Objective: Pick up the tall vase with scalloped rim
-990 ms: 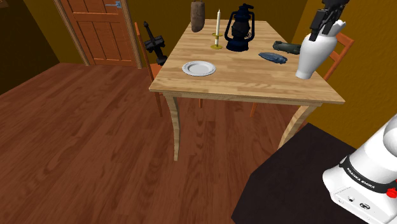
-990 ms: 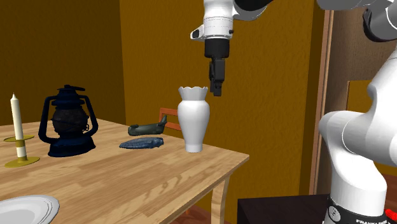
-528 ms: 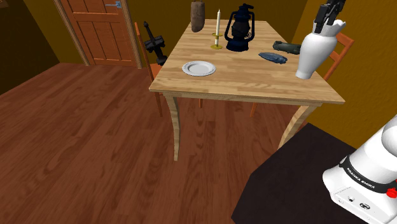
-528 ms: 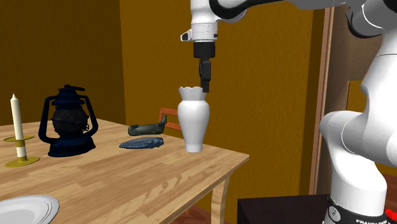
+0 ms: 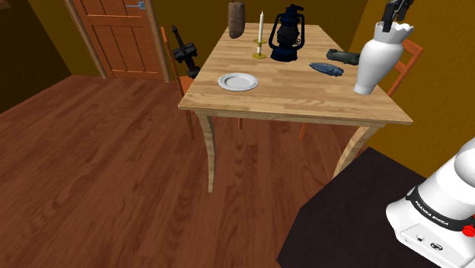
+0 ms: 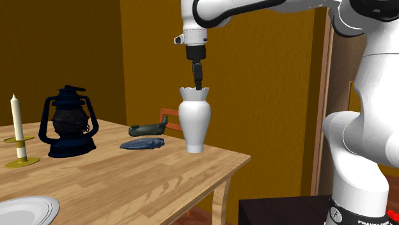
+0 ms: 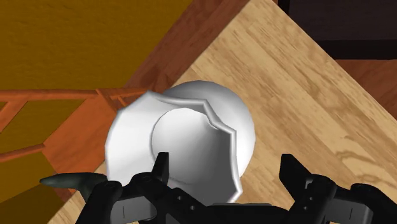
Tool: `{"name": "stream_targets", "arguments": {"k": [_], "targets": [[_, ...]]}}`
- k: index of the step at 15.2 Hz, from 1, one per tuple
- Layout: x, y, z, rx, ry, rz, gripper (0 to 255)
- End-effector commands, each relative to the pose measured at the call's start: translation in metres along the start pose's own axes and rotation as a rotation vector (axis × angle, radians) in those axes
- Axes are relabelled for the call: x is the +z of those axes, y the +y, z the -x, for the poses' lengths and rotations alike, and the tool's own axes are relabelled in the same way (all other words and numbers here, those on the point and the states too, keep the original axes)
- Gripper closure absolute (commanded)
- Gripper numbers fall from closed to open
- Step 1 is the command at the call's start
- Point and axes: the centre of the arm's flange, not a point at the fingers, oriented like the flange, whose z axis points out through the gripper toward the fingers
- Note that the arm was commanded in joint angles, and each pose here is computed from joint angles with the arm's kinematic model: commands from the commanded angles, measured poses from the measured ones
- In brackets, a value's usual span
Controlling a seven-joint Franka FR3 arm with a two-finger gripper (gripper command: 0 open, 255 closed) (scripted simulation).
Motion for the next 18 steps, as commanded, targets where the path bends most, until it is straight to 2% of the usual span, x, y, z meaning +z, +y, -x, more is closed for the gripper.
{"name": "stream_targets", "arguments": {"k": [1,6,8,9,18], "targets": [[0.008,0.000,-0.002,-0.001,-0.002,0.004,0],[0.036,-0.009,-0.004,-0.001,-0.002,0.004,0],[0.036,-0.009,-0.004,-0.001,-0.002,0.004,0],[0.036,-0.009,-0.004,-0.001,-0.002,0.004,255],[0.036,-0.009,-0.004,-0.001,-0.002,0.004,255]]}}
